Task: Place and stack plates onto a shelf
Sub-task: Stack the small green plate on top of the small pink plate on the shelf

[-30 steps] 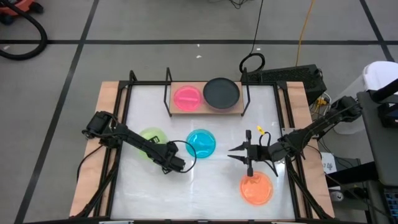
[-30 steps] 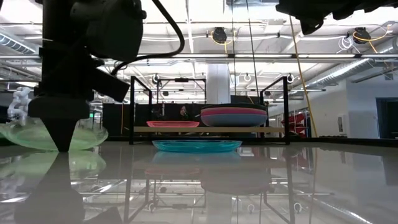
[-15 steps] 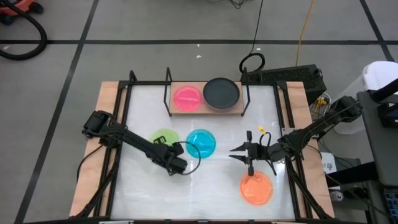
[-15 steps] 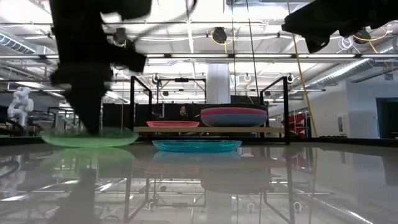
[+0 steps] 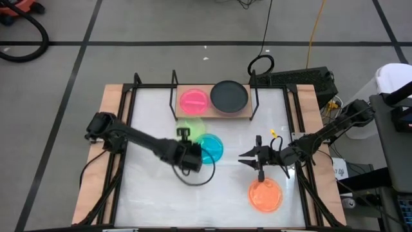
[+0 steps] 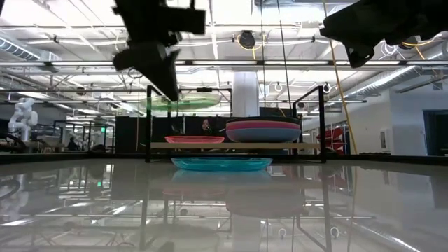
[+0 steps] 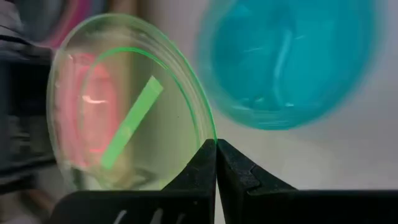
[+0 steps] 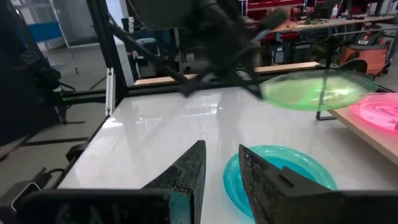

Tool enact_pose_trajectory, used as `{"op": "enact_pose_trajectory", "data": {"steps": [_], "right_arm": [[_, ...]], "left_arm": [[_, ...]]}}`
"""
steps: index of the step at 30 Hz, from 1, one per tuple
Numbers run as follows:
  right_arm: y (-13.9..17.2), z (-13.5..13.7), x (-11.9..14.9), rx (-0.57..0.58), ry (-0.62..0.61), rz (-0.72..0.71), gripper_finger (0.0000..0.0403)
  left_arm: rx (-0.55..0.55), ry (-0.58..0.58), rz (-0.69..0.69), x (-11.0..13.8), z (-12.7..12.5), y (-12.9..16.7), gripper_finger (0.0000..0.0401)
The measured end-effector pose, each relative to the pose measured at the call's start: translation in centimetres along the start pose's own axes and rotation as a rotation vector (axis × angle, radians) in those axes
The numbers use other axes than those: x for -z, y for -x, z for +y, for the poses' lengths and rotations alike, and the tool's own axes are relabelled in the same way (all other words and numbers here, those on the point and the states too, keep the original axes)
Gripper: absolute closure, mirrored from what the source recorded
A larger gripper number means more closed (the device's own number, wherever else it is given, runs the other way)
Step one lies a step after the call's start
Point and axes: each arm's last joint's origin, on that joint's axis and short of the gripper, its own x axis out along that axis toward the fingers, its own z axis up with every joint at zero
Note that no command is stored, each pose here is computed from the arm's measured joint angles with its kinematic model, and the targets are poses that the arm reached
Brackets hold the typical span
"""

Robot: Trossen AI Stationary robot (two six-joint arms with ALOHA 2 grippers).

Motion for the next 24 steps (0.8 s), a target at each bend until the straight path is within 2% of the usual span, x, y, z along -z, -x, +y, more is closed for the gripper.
{"op": "enact_pose_trajectory", "data": {"steps": [4, 12, 18, 24], "right_arm": [[0.0, 0.0, -0.1, -0.002, -0.005, -0.007, 0.0321], [0.0, 0.1, -0.3, -0.007, -0.012, -0.025, 0.0321], [0.0, 0.1, -0.3, -0.007, -0.008, -0.025, 0.0321], [0.0, 0.1, -0.3, -0.007, -0.008, -0.025, 0.0321]], "left_arm": [[-0.043, -0.046, 0.054, -0.2, 3.0, -2.0, 0.0396], [-0.112, -0.006, 0.137, 0.0, 9.2, -5.8, 0.0396], [-0.045, -0.019, 0.046, -0.6, 12.3, -7.7, 0.0396], [0.025, 0.058, 0.044, 0.3, 15.1, -9.3, 0.0396]]}}
